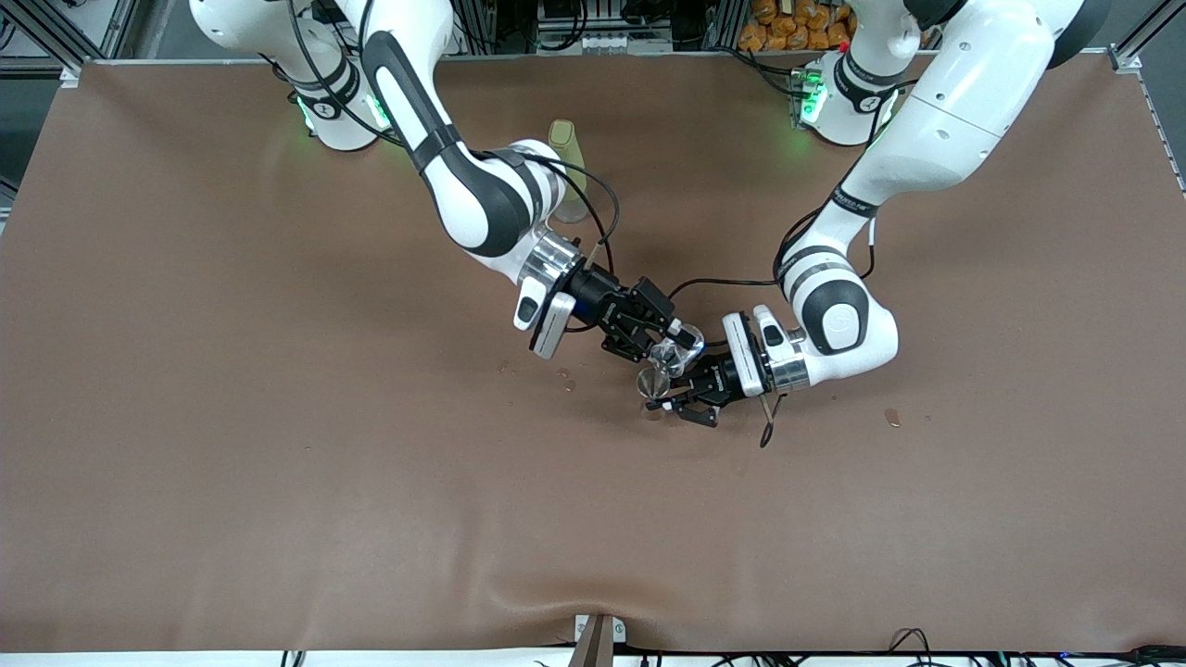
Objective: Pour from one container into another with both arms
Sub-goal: 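Tilt the beaker with the right gripper over the jigger's cup, then hold the beaker tilted, pouring liquid into the jigger held by the left gripper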
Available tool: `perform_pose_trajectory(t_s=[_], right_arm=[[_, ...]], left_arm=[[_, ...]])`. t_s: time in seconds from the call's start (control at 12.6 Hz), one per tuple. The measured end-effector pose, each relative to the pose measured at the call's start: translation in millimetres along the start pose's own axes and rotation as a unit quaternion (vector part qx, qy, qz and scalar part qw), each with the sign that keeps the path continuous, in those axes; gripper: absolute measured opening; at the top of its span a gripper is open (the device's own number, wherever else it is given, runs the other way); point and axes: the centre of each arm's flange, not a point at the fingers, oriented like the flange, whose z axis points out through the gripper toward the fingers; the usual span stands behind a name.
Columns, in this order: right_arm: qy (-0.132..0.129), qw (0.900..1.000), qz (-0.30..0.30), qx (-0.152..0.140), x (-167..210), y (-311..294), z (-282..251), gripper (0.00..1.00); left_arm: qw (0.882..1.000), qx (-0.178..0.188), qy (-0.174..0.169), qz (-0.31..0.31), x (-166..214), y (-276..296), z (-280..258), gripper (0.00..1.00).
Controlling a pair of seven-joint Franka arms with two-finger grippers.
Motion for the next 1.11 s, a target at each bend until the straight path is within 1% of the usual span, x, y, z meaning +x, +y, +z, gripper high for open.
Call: perform_pose_trajectory(t_s=[0.55,0.95,1.11], right_arm=[[0.004,0.999,0.04,0.002,-0.6,-0.9,0.4,0.5],[0.003,0.999,0.048,0.004,-3.6,-2.8,1.5,0.5],[0.006,0.998,0.056,0.004,-4.0,-2.7,1.6,0.5]], left_arm=[[1.0,-0.001,-0.001,-0.001,-0.9,1.0,0.0,0.21],[1.0,-0.001,-0.001,-0.001,-1.5,1.6,0.0,0.21],[1.0,-0.001,-0.001,-0.002,-1.5,1.6,0.0,0.21]])
